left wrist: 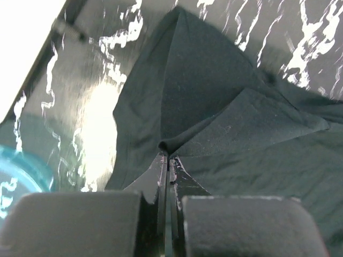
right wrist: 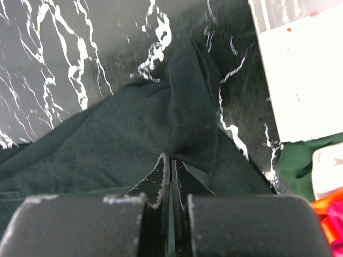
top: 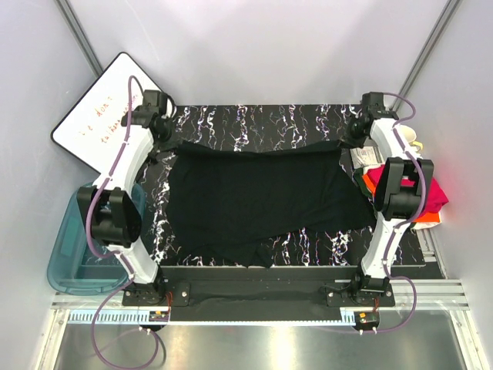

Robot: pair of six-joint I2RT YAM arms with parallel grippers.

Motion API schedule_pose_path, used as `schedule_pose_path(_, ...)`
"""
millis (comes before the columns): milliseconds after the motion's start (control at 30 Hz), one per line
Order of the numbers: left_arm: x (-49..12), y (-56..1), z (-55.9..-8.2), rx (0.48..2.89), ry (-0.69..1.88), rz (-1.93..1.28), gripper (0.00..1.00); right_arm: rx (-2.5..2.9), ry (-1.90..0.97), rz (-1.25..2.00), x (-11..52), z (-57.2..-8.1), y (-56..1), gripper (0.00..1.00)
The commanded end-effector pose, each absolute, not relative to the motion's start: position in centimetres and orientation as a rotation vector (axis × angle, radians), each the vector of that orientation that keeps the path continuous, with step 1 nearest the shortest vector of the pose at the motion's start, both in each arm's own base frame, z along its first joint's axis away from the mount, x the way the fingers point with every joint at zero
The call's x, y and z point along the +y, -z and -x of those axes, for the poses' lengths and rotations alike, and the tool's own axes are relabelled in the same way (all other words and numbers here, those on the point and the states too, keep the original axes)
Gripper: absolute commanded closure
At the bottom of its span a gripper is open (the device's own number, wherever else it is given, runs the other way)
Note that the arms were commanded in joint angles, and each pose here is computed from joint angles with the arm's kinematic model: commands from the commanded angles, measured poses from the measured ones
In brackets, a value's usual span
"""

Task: Fold and stack the t-shirts
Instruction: Fold the flattened tshirt in 1/3 of the way

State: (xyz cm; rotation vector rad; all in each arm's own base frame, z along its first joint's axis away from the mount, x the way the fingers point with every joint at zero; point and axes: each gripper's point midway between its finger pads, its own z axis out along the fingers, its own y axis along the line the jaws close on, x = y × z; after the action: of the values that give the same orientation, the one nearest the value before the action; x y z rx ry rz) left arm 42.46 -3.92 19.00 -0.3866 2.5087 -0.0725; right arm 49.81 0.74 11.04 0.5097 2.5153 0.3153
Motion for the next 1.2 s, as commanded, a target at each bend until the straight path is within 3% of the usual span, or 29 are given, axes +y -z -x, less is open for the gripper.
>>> schedule_pose_path(0, -3.6, -17.9, -39.6, 2.559, 0.061, 0.414, 1.00, 2.585, -0.366, -0.476, 1.9, -47.8, -10.2, 1.00)
schedule_pose_path(167, -4.6, -15.7, -36.7, 2.639, 0.077, 0.377, 0.99, 2.647, -0.380, -0.488, 2.1, -47.3, -8.1, 1.00)
schedule_pose_path(267, -4.8, -15.1, -35.0, 2.665, 0.038, 0.348, 0.47, 2.669, -0.375, -0.490, 2.1, -47.3, -7.1, 1.00)
schedule_pose_path(300, -4.4, -15.2, -34.7, 2.661, 0.006, 0.355, 0.17, 2.668, -0.372, -0.488, 2.0, -47.5, -7.1, 1.00)
schedule_pose_path(333, -4.3, -15.6, -34.3, 2.645, -0.005, 0.358, 0.02, 2.677, -0.367, -0.490, 2.0, -47.5, -6.7, 1.00)
schedule_pose_path(567, -4.3, -17.2, -35.5, 2.592, 0.000, 0.299, 0.01, 2.698, -0.330, -0.496, 1.5, -47.7, -5.6, 1.00)
schedule_pose_path(800, -7.3, -11.4, -38.7, 2.735, 0.023, 0.159, 0.01, 2.742, -0.337, -0.515, 1.7, -47.5, -3.7, 1.00)
schedule_pose_path(1167, -11.3, -8.5, -44.3, 2.744, 0.168, 0.023, 0.05, 2.763, -0.328, -0.514, 1.7, -47.1, -3.3, 1.00)
